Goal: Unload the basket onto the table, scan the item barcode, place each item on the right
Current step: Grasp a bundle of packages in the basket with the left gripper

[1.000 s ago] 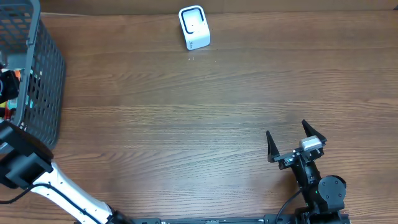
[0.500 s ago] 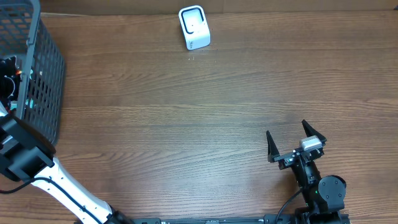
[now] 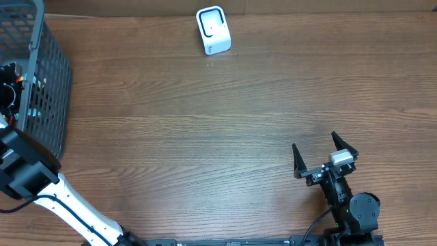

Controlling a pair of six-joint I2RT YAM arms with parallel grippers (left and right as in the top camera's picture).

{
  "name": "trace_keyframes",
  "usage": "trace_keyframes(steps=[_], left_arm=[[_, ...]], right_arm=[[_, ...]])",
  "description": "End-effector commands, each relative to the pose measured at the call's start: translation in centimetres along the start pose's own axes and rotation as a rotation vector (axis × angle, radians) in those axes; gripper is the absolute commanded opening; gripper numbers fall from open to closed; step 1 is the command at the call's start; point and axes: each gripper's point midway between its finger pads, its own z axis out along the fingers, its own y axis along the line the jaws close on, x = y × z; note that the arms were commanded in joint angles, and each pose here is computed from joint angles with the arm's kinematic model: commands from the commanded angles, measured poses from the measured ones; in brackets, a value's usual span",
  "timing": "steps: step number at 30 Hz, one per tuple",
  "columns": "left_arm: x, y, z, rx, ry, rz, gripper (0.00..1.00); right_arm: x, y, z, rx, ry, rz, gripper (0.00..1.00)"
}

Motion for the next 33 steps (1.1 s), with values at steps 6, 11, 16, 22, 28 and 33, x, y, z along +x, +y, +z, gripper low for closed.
trace_keyframes(steps=[6, 11, 16, 22, 28, 33], left_arm=[[-2.4, -0.6, -5.9, -0.047, -0.144, -0.066, 0.31], [-4.0, -1.6, -13.0, -0.102, -0.311, -0.097, 0.33], [-4.5, -3.9, -22.2, -0.127, -0.525, -0.14, 0.33], [-2.7, -7.6, -31.8, -0.109, -0.742, -0.181, 0.33], [0.4, -13.9, -35.6, -0.036, -0.788, -0.104, 0.32], [3.5, -20.6, -34.7, 0.056, -0.69, 0.011, 0.32]], right_arm=[[0.3, 0.2, 0.0, -0.01, -0.001, -0.001, 1.0], [0.3, 0.2, 0.0, -0.01, -0.001, -0.001, 1.0], [0.3, 0.2, 0.0, -0.01, -0.001, -0.001, 1.0], [0.3, 0.2, 0.0, -0.01, -0.001, -0.001, 1.0], [0.3, 0.2, 0.0, -0.01, -0.001, -0.001, 1.0], [0.3, 0.2, 0.0, -0.01, -0.001, -0.001, 1.0]])
